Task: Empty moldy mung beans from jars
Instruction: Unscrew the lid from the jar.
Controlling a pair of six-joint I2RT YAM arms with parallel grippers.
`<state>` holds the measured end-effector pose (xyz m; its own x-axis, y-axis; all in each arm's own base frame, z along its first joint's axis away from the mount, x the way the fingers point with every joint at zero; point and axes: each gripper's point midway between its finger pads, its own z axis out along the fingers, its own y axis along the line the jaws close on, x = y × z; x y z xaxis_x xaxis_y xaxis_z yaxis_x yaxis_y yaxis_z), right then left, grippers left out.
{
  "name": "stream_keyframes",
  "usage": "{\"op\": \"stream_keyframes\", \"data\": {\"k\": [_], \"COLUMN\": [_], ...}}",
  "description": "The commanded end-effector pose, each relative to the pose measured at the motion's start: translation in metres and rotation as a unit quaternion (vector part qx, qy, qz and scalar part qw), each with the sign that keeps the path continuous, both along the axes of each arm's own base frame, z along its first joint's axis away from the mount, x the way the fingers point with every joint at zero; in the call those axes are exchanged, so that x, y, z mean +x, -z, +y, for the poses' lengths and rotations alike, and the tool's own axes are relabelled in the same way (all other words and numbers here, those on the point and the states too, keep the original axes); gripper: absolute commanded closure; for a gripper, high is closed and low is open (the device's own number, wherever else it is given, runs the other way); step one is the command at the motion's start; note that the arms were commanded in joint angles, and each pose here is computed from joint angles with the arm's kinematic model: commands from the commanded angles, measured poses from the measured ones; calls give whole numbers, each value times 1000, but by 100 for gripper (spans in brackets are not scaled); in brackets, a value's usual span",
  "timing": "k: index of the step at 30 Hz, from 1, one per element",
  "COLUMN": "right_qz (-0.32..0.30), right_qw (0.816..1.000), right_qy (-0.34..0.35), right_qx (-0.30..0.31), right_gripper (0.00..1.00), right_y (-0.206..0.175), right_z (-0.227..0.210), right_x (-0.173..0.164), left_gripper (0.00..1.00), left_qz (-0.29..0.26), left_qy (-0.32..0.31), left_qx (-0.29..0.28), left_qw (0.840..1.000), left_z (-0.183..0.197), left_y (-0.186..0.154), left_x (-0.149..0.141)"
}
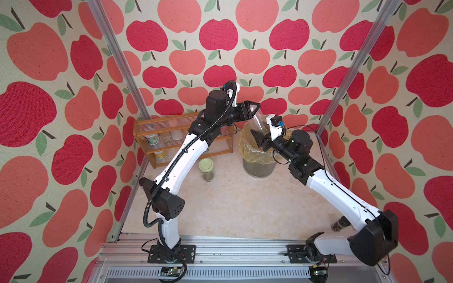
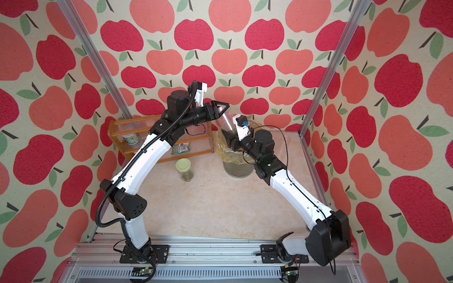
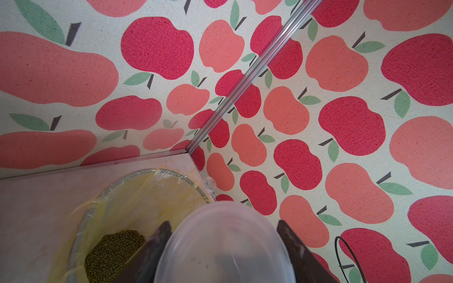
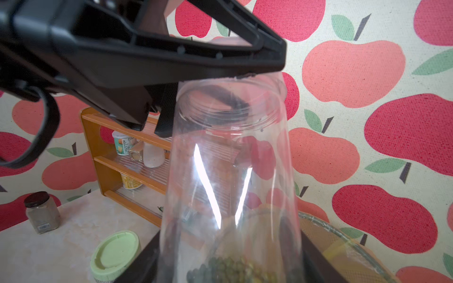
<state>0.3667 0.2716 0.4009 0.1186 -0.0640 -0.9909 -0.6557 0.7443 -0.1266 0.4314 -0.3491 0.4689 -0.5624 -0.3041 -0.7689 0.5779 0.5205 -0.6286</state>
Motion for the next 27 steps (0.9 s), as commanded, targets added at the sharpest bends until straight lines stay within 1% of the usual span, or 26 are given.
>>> {"op": "stream_keyframes", "data": {"k": [1,7,12,17,22,27], "right_qz": [-40,-56,-65,-72,-88,-93], "right_qw": [998,995,994,991,983,985], "right_qy": [54,67,76,89,128,119], "right_qx": [-9,-38,-53,-63,-102,-87], "right_gripper": [63,63,63,63,63,62], "right_y": [-28,-23,-19,-18,-16,-15], "right_z": [-19,-13,-10,-9,-7,-5], "right_x": [0,0,2,6,8,7], "left_gripper": [44,44,44,44,43,41], "left_qz": [16,39,39,45,43,38], "left_qy": [-61,-62,-74,-75,-82,-75], "left_qx": [28,20,20,3,-3,-3], "left_qw": [998,997,996,996,996,996], "left_z": [17,12,14,9,10,7], "left_y": [11,11,5,3,1,-1], "left_x": [24,30,35,38,43,40]}}
